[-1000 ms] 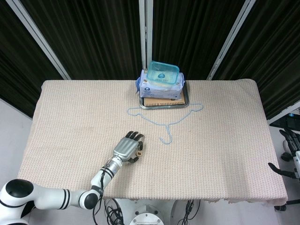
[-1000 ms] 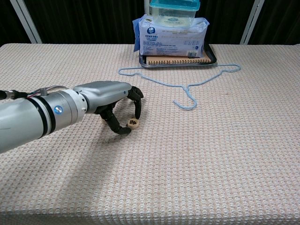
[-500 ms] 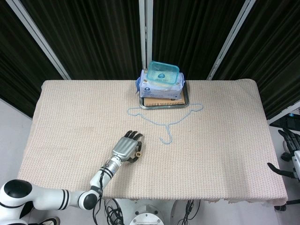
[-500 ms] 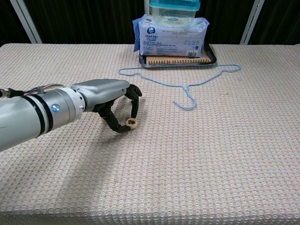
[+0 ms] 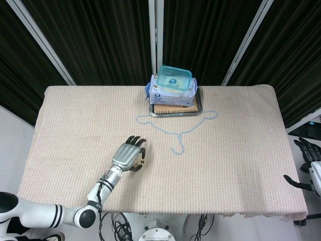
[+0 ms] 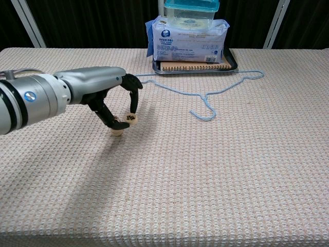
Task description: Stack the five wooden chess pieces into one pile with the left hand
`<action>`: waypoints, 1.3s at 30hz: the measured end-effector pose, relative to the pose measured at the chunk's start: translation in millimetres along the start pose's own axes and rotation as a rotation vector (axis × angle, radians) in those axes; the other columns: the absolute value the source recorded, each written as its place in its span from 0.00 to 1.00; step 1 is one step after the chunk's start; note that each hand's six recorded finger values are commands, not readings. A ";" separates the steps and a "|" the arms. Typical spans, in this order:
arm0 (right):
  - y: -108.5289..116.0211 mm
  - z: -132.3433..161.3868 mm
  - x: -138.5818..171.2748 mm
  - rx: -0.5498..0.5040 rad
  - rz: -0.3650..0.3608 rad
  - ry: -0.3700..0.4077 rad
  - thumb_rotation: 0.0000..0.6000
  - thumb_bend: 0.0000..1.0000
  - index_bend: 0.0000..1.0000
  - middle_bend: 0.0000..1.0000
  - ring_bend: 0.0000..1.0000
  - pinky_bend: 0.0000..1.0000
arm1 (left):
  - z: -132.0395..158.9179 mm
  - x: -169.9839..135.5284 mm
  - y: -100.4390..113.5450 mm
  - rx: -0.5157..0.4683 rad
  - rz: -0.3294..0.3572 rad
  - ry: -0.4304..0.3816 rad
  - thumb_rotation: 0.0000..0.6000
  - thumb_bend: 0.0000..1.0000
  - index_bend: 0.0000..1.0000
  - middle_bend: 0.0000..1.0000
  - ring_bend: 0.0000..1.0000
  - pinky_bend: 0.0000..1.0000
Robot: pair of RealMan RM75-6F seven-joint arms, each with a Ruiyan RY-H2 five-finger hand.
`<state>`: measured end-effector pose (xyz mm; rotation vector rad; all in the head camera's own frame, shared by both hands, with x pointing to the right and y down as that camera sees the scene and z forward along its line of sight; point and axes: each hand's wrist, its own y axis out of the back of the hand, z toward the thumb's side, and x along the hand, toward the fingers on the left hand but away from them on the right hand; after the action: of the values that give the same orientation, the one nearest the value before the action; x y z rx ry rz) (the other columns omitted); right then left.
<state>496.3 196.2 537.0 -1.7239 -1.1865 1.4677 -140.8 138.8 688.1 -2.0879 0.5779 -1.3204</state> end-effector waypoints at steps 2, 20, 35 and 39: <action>-0.8 0.5 -0.1 0.002 0.002 0.000 1.00 0.12 0.00 0.00 0.00 0.00 | -4.0 -2.6 4.1 0.008 0.005 0.014 1.00 0.27 0.49 0.10 0.00 0.00; -4.0 0.8 -2.0 0.011 0.013 -0.007 1.00 0.12 0.00 0.00 0.00 0.00 | -21.6 -5.6 2.9 0.007 -0.012 0.061 1.00 0.27 0.49 0.10 0.00 0.00; -4.4 1.3 -1.4 0.014 0.016 -0.007 1.00 0.12 0.00 0.00 0.00 0.00 | -26.0 -5.4 -0.5 0.006 -0.020 0.067 1.00 0.27 0.45 0.10 0.00 0.00; -4.3 1.1 -1.3 0.014 0.014 -0.008 1.00 0.12 0.00 0.00 0.00 0.00 | -27.7 -6.0 -1.4 0.005 -0.022 0.072 1.00 0.27 0.42 0.10 0.00 0.00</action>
<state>494.1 196.8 541.0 -1.7213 -1.1675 1.4893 -168.4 136.8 694.3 -2.0550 0.5832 -1.4122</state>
